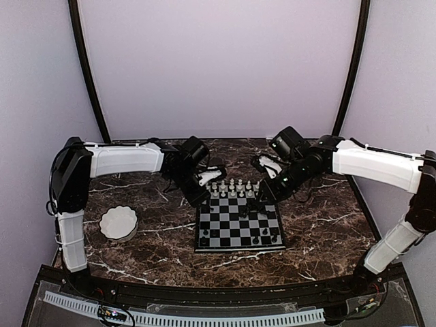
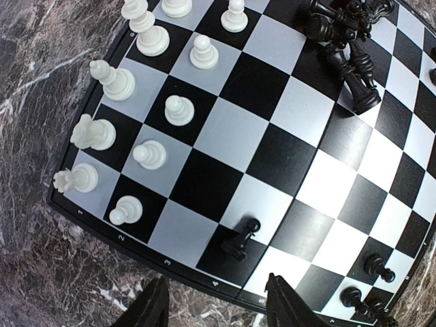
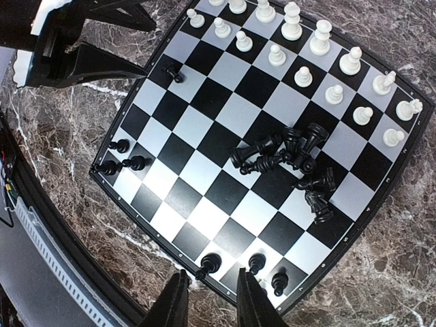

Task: Set up the chess pieces on the board
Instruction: Pick up the pawn from the chessboard.

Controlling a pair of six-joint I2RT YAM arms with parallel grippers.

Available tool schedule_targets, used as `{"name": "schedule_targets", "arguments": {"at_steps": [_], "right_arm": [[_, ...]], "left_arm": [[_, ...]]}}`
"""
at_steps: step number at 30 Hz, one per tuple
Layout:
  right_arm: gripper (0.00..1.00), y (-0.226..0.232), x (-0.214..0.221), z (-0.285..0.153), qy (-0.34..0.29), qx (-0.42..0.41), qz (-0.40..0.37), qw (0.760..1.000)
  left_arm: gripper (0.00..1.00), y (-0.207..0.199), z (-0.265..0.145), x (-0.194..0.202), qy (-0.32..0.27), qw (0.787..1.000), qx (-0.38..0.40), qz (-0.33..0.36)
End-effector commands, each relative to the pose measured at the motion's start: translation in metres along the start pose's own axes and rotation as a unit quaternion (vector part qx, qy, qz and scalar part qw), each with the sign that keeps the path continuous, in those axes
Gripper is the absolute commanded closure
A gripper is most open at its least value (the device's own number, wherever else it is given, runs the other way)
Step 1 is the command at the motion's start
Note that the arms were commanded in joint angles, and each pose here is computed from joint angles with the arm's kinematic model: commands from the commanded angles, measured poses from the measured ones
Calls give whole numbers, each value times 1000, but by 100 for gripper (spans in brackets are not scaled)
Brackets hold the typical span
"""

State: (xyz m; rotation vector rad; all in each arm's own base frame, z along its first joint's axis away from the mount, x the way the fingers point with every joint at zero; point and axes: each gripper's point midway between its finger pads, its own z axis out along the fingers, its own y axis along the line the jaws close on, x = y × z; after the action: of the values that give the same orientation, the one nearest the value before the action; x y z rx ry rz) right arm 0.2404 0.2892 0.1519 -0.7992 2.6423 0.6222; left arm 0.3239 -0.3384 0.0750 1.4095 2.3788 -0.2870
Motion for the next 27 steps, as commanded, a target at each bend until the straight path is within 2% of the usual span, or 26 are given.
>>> {"name": "schedule_targets", "arguments": {"at_steps": [1, 14, 27], "right_arm": [[74, 2, -3, -10, -16, -11, 1, 1000], [75, -1, -2, -7, -12, -14, 8, 1000], [76, -1, -2, -3, -8, -18, 8, 1000]], "left_arm": [[52, -4, 6, -7, 0, 999, 18, 32], [62, -14, 20, -7, -2, 997, 63, 33], [67, -21, 25, 4, 9, 997, 78, 29]]}}
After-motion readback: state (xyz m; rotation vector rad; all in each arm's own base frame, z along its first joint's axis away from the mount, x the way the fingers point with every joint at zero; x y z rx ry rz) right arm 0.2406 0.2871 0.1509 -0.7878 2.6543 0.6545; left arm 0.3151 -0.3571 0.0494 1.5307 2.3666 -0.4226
